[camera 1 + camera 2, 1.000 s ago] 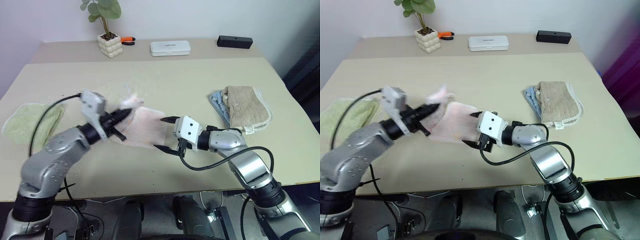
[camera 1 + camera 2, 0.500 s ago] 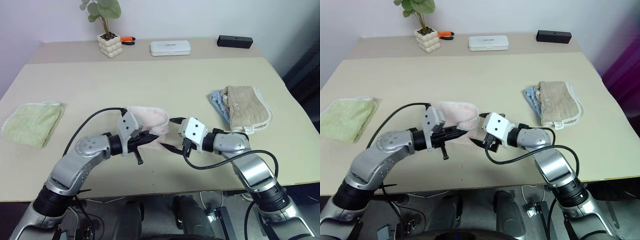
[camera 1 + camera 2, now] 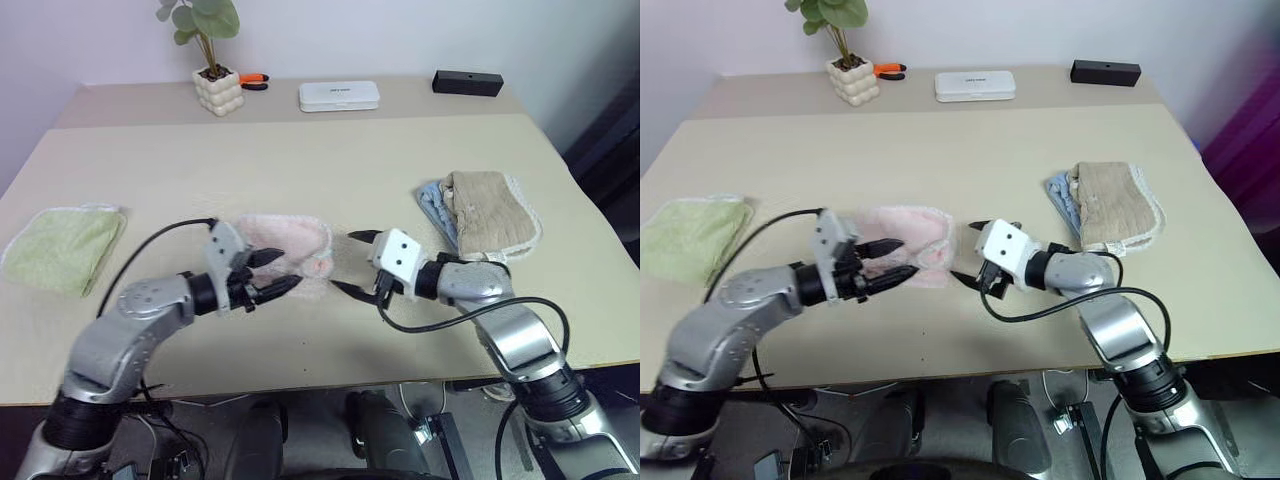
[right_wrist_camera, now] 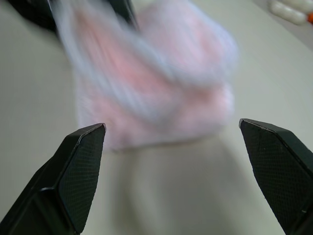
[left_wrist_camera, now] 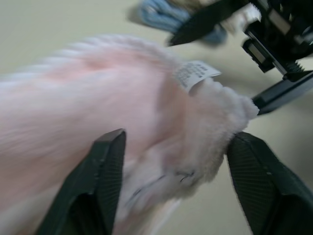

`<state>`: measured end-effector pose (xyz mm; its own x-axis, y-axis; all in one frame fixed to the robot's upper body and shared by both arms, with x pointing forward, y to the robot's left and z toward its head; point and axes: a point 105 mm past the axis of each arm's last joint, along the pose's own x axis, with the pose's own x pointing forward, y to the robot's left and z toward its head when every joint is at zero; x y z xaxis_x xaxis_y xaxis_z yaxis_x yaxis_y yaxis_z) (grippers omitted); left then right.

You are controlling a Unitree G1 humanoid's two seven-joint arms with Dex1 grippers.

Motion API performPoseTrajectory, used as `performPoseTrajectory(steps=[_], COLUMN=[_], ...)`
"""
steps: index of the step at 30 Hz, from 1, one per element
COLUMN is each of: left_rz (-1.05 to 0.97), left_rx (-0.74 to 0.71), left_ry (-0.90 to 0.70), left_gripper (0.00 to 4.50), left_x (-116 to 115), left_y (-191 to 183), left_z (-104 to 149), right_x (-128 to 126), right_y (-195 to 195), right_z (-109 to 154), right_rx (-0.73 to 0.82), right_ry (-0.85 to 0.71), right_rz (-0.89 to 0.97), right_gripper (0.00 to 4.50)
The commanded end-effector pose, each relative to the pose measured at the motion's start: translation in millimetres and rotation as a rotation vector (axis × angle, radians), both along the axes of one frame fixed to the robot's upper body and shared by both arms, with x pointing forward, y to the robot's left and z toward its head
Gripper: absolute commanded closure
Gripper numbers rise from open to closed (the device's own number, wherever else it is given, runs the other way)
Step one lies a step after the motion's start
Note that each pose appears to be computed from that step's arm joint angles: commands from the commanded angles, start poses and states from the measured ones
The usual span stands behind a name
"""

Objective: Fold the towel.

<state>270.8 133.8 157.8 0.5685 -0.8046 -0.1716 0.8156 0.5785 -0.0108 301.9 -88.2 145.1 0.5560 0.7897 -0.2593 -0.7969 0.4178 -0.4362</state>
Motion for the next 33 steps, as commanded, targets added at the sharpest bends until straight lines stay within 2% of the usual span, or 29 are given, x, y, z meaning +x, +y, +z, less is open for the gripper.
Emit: performPoseTrajectory(steps=[1, 2, 4, 7, 8, 9, 10, 16, 18, 21, 22, 26, 29, 31, 33], left_rz=[0.006, 0.042, 0.100, 0.122, 0.122, 0.116, 0.130, 0.258, 0.245, 0.197, 0.178, 0.164, 0.167, 0.161, 0.163], left_rx=[-0.067, -0.091, -0.102, -0.087, -0.086, -0.080, -0.066, 0.015, 0.035, -0.022, -0.023, 0.060, 0.097, 0.110, 0.124], left_ry=[-0.047, -0.060, -0.072, -0.065, -0.062, -0.056, -0.072, -0.166, -0.162, -0.121, -0.110, -0.055, -0.048, -0.021, -0.001], left_gripper=[1.55, 1.82, 2.52, 4.07, 4.50, 4.50, 4.50, 4.50, 4.50, 4.50, 4.50, 4.50, 4.50, 4.50, 4.50], left_x=[-10.8, -9.0, -4.6, -3.7, -3.8, -4.5, -1.9, 24.6, 28.0, 33.8, 34.7, 41.5, 44.3, 41.4, 38.6], left_y=[16.7, 24.7, 36.4, 40.3, 40.2, 38.8, 38.5, 48.7, 44.7, 25.2, 17.5, 3.2, 2.5, 1.3, 2.1], left_z=[30.3, 36.8, 43.8, 44.1, 43.9, 42.7, 41.2, 30.1, 21.7, 9.5, 4.1, -33.9, -47.2, -61.5, -72.6], right_x=[-4.6, -4.8, -3.8, -1.0, -0.5, -0.4, 0.4, 4.4, 6.5, 16.8, 19.8, 25.5, 27.1, 30.5, 31.7], right_y=[-2.4, -3.0, -3.1, 0.0, 0.7, 2.1, 5.3, 33.1, 44.0, 66.1, 73.1, 88.7, 88.4, 77.3, 69.2], right_z=[19.4, 22.2, 29.7, 40.5, 42.3, 44.2, 47.2, 68.0, 68.3, 59.5, 53.1, -0.8, -20.7, -48.7, -62.0], right_rx=[0.042, 0.050, 0.071, 0.101, 0.107, 0.115, 0.121, 0.252, 0.268, 0.290, 0.292, 0.207, 0.166, 0.098, 0.075], right_ry=[-0.020, -0.016, -0.015, -0.027, -0.029, -0.029, -0.041, -0.041, -0.029, 0.023, 0.048, 0.169, 0.198, 0.233, 0.249], right_rz=[0.028, 0.031, 0.036, 0.042, 0.043, 0.047, 0.052, 0.081, 0.083, 0.067, 0.061, 0.031, 0.012, -0.051, -0.090], right_gripper=[0.53, 0.83, 1.72, 3.25, 3.90, 4.26, 4.39, 4.39, 4.39, 4.39, 4.39, 4.39, 4.39, 4.39, 4.39])
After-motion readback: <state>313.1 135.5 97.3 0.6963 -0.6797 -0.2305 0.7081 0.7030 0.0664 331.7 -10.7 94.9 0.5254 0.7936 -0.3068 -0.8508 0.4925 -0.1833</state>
